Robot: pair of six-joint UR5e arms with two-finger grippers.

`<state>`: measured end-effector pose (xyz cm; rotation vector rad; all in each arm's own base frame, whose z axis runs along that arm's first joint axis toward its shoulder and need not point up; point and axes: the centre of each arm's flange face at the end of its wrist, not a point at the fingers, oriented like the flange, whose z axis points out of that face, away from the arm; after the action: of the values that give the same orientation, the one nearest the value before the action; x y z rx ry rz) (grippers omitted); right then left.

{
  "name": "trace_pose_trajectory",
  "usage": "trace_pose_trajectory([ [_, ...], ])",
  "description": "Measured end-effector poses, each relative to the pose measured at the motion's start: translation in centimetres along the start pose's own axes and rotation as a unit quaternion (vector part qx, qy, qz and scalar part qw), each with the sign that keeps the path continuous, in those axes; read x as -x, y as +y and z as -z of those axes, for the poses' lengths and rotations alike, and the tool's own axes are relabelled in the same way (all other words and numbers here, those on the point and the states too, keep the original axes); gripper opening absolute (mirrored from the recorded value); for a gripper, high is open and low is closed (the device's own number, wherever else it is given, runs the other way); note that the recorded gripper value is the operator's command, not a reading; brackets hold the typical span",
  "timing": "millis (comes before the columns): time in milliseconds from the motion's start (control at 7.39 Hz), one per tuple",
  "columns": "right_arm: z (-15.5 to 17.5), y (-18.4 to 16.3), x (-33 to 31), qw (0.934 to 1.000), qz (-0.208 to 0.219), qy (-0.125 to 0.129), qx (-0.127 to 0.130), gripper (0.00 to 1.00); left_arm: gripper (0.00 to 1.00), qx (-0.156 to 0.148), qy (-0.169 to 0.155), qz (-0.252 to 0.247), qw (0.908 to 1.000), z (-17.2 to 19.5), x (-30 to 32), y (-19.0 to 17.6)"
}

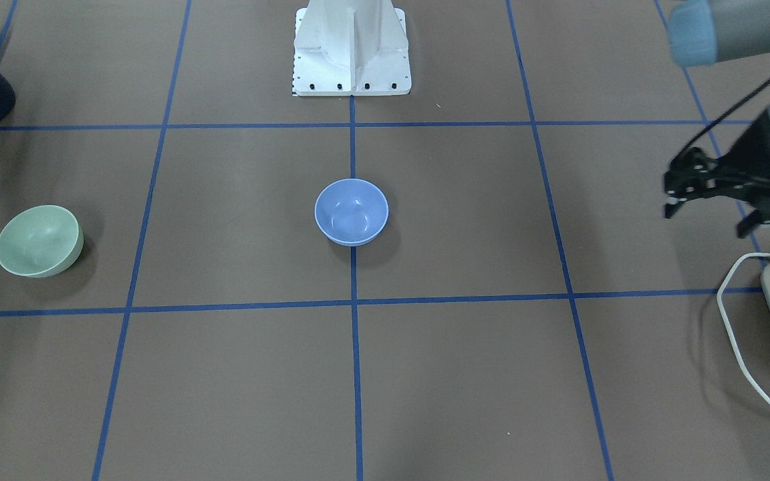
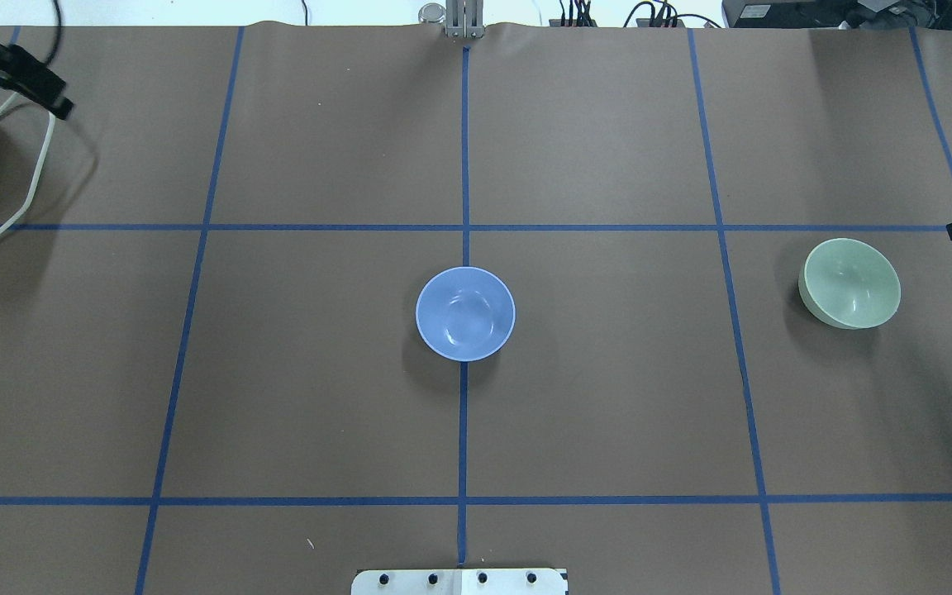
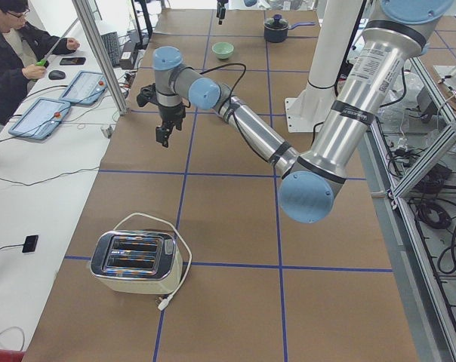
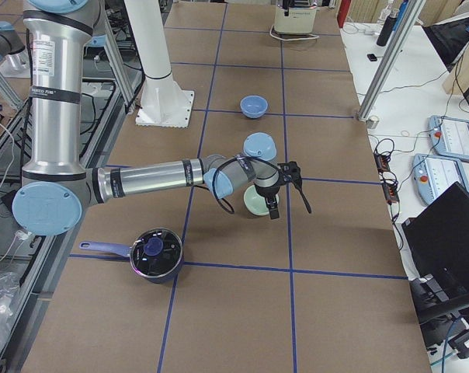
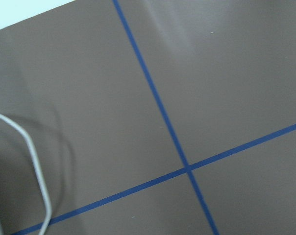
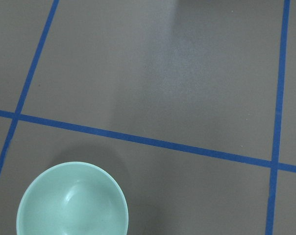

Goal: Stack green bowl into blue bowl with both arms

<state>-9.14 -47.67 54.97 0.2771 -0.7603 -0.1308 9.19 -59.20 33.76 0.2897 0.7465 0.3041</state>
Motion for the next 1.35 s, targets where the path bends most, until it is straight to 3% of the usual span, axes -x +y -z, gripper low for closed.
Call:
trace_pose_trajectory([
  [271, -3.3, 0.5, 1.3, 0.9995, 0.018, 0.014, 0.024, 0.94, 0.99, 0.018, -0.028, -0.036, 0.9988, 3.5, 13.3, 5.0],
  [541, -5.7, 0.6, 1.8, 0.9987, 0.026, 0.015, 0.042, 0.89, 0.99, 0.046, -0.030, -0.048, 0.9973, 2.7, 22.3, 9.9],
  [677, -6.9, 0.2, 2.3, 0.9982, 0.031, 0.013, 0.049, 0.89, 0.99, 0.044, -0.025, -0.034, 0.9981, 2.7, 25.2, 12.2],
  [812, -8.0, -0.6, 2.9, 0.9978, 0.036, 0.010, 0.054, 0.77, 0.99, 0.033, -0.020, -0.019, 0.9991, 3.1, 27.0, 14.1],
  [1083, -9.6, -1.1, 3.5, 0.9971, 0.040, 0.008, 0.065, 0.20, 0.99, 0.022, -0.015, -0.010, 0.9996, 3.5, 27.9, 15.2],
  [1218, -10.0, -1.0, 3.3, 0.9968, 0.040, 0.009, 0.069, 0.00, 0.99, 0.021, -0.015, -0.009, 0.9996, 3.5, 28.0, 15.3],
  [1353, -10.2, -1.0, 3.3, 0.9967, 0.040, 0.008, 0.071, 0.00, 0.99, 0.019, -0.015, -0.010, 0.9997, 3.6, 28.0, 15.3],
])
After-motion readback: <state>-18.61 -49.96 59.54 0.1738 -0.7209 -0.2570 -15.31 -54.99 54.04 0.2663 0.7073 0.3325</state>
